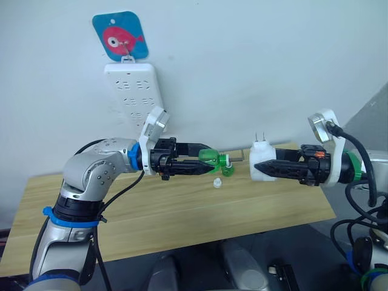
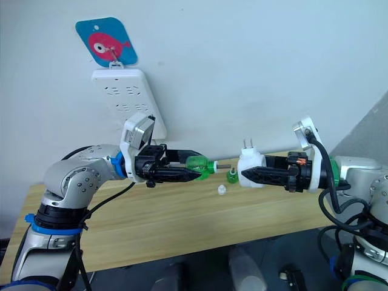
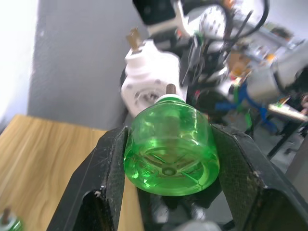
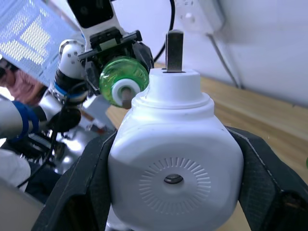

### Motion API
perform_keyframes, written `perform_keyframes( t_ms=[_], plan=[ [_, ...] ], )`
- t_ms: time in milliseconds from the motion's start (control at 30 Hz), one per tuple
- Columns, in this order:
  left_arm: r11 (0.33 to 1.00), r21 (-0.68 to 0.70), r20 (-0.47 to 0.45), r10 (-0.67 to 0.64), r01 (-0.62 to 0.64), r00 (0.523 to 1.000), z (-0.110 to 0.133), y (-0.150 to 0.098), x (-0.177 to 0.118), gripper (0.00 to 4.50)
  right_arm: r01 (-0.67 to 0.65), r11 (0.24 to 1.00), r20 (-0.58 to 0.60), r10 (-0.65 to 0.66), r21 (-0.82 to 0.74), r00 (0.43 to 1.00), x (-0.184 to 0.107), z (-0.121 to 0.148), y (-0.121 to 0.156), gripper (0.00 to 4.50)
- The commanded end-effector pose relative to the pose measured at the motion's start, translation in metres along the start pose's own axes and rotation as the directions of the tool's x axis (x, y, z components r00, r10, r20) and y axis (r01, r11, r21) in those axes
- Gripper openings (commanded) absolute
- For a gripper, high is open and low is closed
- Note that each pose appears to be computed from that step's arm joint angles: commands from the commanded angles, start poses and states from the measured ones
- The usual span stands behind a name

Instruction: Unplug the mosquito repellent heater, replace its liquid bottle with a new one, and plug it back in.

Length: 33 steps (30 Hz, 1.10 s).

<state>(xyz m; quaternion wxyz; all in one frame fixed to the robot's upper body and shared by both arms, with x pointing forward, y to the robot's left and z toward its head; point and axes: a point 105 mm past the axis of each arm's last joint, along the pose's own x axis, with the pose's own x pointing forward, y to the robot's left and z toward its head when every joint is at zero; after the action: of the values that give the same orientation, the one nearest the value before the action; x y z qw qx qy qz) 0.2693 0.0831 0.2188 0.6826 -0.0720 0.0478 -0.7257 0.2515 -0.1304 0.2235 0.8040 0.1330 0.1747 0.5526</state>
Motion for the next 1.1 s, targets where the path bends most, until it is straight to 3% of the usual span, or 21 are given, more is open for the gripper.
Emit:
perform_keyframes(
  t_ms=[33,633,1100],
  plan=[
    [0.999,0.035,0.023,-0.021,0.02,1.0,0.012,-0.011,0.002,2.34,-0.02,1.0,0.055,0.021,-0.005,0.998,0.001,0.01,0.007,2.97],
    [0.998,0.06,-0.059,0.016,-0.012,0.998,0.002,-0.01,-0.003,2.34,-0.066,0.993,0.057,0.061,0.103,0.997,0.009,0.013,0.025,2.97],
    [0.997,0.074,-0.043,0.036,-0.033,0.998,0.003,-0.007,-0.002,2.34,-0.062,0.991,0.04,0.057,0.116,0.998,0.017,0.011,0.029,2.97]
  ],
)
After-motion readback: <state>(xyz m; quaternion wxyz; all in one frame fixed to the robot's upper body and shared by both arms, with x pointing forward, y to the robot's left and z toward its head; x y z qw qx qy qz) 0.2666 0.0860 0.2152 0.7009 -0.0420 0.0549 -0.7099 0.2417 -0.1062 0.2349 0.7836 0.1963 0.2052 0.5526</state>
